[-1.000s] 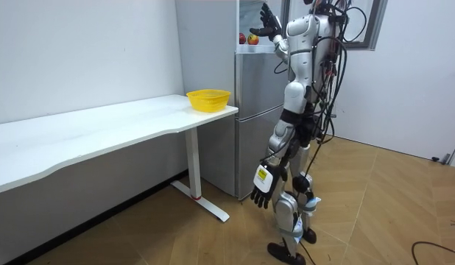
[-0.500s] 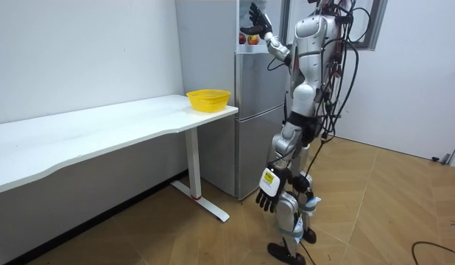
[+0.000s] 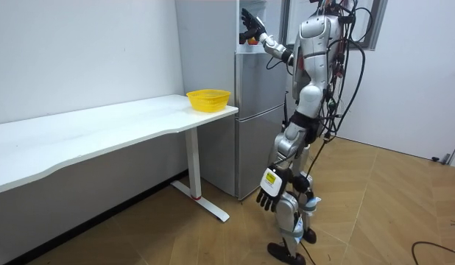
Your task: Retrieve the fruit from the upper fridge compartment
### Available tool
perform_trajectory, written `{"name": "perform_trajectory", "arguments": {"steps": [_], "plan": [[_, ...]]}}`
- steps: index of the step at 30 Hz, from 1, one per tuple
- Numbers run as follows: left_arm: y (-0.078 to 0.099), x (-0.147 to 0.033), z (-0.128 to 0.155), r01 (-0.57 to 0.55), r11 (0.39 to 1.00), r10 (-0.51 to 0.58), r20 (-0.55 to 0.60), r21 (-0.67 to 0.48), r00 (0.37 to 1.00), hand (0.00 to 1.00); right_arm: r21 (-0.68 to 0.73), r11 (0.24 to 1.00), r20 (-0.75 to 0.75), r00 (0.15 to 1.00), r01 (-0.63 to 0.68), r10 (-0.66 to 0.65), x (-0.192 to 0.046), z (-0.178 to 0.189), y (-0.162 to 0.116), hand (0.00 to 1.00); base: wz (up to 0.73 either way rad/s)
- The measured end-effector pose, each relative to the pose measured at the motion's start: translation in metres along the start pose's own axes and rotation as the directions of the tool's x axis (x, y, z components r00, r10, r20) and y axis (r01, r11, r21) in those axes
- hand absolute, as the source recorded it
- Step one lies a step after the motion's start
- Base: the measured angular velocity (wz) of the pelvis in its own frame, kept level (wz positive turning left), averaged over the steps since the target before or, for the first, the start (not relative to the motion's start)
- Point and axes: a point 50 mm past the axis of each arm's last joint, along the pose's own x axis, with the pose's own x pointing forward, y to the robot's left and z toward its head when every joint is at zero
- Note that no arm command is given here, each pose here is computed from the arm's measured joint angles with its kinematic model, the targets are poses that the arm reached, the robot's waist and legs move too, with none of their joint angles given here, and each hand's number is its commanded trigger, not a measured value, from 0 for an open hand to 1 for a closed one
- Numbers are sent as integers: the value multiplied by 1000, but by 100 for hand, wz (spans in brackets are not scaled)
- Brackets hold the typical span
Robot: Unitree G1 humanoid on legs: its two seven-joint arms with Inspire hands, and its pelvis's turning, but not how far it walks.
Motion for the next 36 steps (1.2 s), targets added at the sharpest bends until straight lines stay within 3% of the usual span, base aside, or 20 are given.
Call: {"name": "perform_trajectory", "arguments": {"steps": [14,34,35,36], "plan": [[17,-2,1,-30,999,30,18,21,999,0,-35,997,-58,996,-62,60,6,-13,1,0,2],[17,-1,-1,-10,1000,11,-48,13,999,0,-14,976,-256,944,-219,208,23,-47,-1,0,1],[18,-1,-1,-11,1000,12,-50,14,999,0,-21,972,-275,936,-235,220,24,-51,-1,17,5],[18,-1,-1,-12,1000,13,-52,15,999,0,-24,970,-286,931,-242,226,24,-53,-1,51,4]]}}
